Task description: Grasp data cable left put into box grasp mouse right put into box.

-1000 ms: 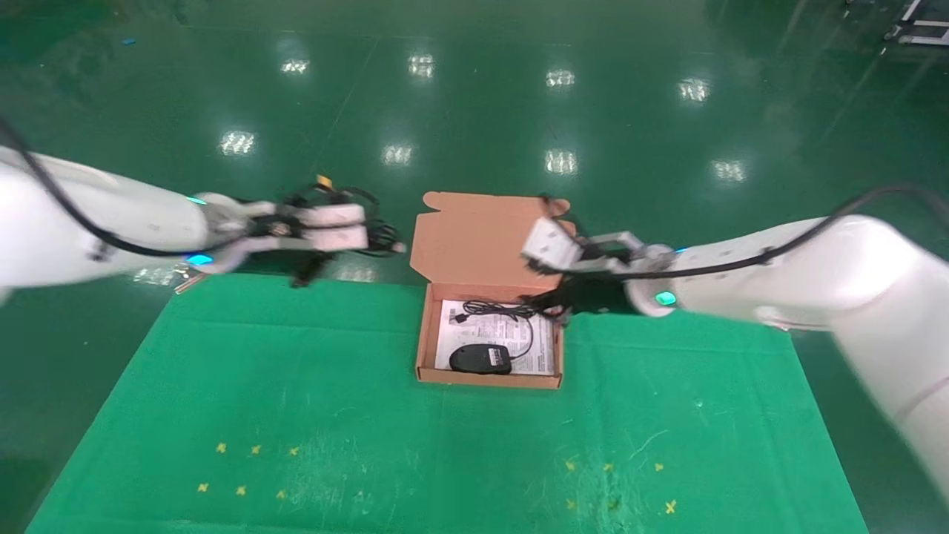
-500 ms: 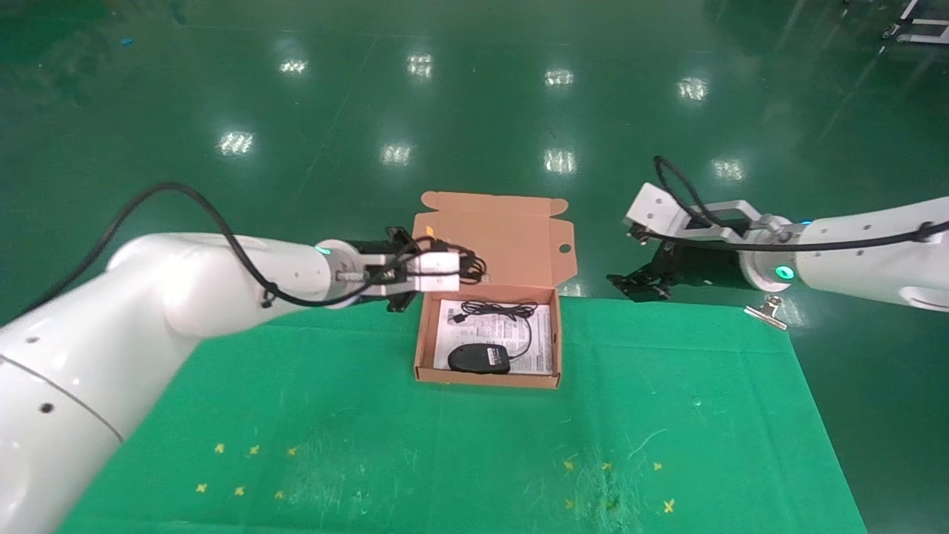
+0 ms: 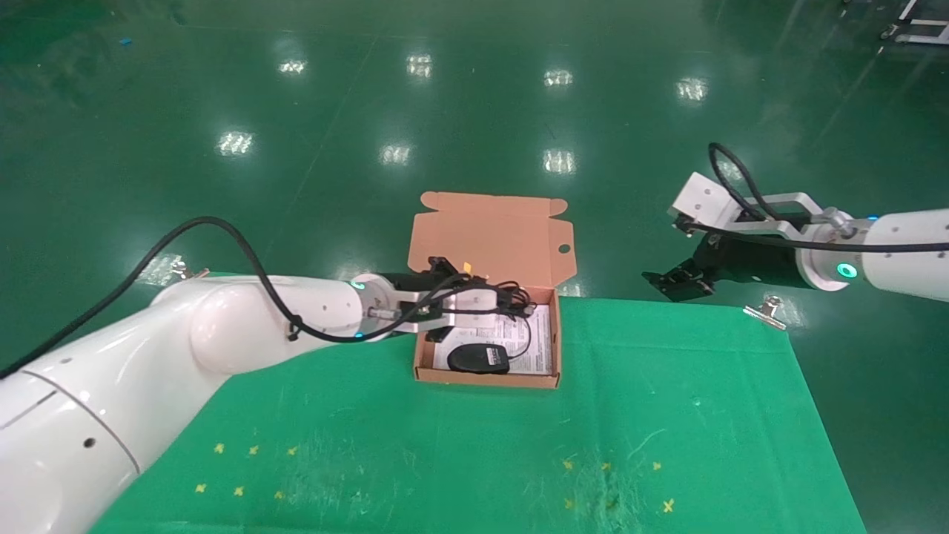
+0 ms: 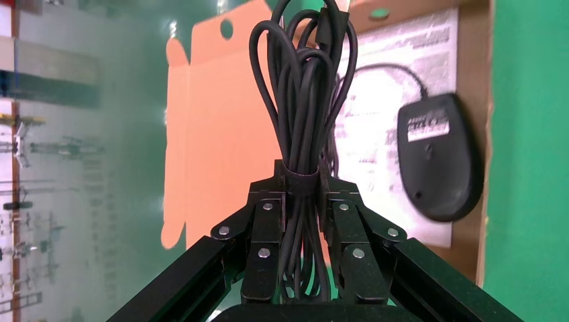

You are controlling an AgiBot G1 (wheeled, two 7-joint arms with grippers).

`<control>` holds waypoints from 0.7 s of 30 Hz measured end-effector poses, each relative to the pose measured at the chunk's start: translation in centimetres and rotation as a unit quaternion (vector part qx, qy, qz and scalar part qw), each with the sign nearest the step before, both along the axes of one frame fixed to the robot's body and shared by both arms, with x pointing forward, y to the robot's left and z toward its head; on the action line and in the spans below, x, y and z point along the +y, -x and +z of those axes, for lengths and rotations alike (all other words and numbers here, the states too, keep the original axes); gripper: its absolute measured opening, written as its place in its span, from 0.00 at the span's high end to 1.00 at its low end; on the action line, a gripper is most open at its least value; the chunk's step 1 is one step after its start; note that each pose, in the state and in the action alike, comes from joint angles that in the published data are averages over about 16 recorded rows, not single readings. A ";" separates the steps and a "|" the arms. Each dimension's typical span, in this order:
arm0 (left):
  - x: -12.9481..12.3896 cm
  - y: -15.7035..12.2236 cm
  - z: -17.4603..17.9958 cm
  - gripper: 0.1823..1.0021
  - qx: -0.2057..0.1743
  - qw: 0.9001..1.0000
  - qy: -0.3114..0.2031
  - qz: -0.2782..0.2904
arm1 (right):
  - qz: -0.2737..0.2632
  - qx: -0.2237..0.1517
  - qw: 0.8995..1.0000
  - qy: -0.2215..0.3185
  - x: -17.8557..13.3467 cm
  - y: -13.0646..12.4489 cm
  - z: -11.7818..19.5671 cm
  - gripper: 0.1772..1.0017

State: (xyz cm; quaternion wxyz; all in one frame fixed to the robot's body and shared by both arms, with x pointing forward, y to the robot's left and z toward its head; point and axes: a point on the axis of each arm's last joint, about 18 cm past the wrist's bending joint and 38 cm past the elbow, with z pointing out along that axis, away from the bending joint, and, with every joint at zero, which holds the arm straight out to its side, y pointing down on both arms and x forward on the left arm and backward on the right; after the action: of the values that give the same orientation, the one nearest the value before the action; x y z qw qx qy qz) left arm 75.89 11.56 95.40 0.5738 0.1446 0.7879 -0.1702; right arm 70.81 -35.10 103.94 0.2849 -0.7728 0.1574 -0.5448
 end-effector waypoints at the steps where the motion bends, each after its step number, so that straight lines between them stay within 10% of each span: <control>1: -0.2 0.1 -0.1 0.90 0.001 1.000 0.000 -0.002 | -0.001 0.000 1.000 0.000 -0.1 0.1 0.0 0.04; 21: -0.7 0.6 -0.4 0.82 0.010 1.000 0.004 -0.015 | -0.008 -0.006 1.000 0.002 -0.7 0.7 0.5 0.00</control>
State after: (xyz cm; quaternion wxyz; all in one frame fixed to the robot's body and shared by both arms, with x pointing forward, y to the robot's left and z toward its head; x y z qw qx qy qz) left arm 75.33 10.89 95.05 0.5635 0.1524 0.7909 -0.1836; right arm 70.15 -35.85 104.47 0.2794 -0.7691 0.1609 -0.5518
